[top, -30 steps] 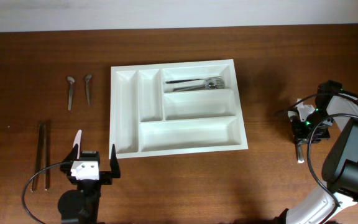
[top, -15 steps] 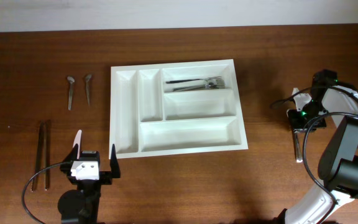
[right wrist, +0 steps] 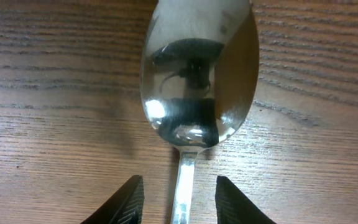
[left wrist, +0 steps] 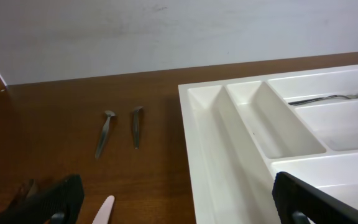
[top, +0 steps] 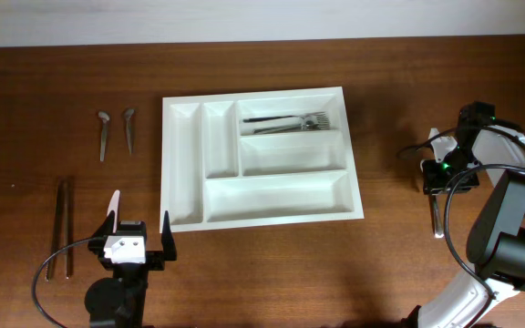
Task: Pack container
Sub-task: 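Close the right gripper on the spoon handle, then lift the spoon with the right gripper toward the tray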
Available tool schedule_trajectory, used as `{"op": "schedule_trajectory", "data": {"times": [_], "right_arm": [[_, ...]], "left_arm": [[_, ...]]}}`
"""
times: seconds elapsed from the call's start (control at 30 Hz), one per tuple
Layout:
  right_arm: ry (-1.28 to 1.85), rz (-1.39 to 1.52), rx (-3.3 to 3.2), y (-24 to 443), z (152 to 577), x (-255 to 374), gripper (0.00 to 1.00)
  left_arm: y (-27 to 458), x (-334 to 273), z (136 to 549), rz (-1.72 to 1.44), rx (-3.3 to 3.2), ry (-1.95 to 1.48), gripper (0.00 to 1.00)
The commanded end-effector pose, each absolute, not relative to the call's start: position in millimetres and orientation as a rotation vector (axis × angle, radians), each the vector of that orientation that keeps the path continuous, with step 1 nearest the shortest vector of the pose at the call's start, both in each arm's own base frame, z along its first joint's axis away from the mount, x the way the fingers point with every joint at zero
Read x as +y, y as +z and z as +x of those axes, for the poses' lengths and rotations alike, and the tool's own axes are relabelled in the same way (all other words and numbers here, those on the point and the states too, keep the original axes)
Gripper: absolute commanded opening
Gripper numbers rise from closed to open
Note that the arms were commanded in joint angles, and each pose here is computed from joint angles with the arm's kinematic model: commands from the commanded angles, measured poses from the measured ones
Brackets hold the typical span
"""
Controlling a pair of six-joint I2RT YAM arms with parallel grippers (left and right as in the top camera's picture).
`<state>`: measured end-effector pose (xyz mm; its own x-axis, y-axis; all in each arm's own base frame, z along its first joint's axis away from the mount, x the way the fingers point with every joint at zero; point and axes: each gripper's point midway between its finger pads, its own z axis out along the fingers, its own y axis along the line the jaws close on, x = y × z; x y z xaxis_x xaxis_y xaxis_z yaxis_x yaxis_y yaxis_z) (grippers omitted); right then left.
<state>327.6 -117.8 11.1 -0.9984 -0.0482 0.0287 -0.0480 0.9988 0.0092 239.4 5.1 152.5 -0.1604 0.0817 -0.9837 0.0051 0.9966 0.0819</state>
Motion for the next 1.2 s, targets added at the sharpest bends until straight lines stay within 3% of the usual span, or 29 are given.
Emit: {"op": "schedule_trajectory", "data": {"times": [0.0,1.0,1.17], "right_arm": [[0.010,0.074,-3.117,12,333,-121,0.38],[-0.010,0.069,-3.092,-1,331,-119,0.38],[-0.010,0.068,-3.092,-1,331,-119,0.24]], "left_arm": [[151,7,239,0.070,1.730,0.090,0.99],[151,7,239,0.070,1.731,0.090,0.99],[151,7,239,0.070,1.731,0.090,0.99]]}}
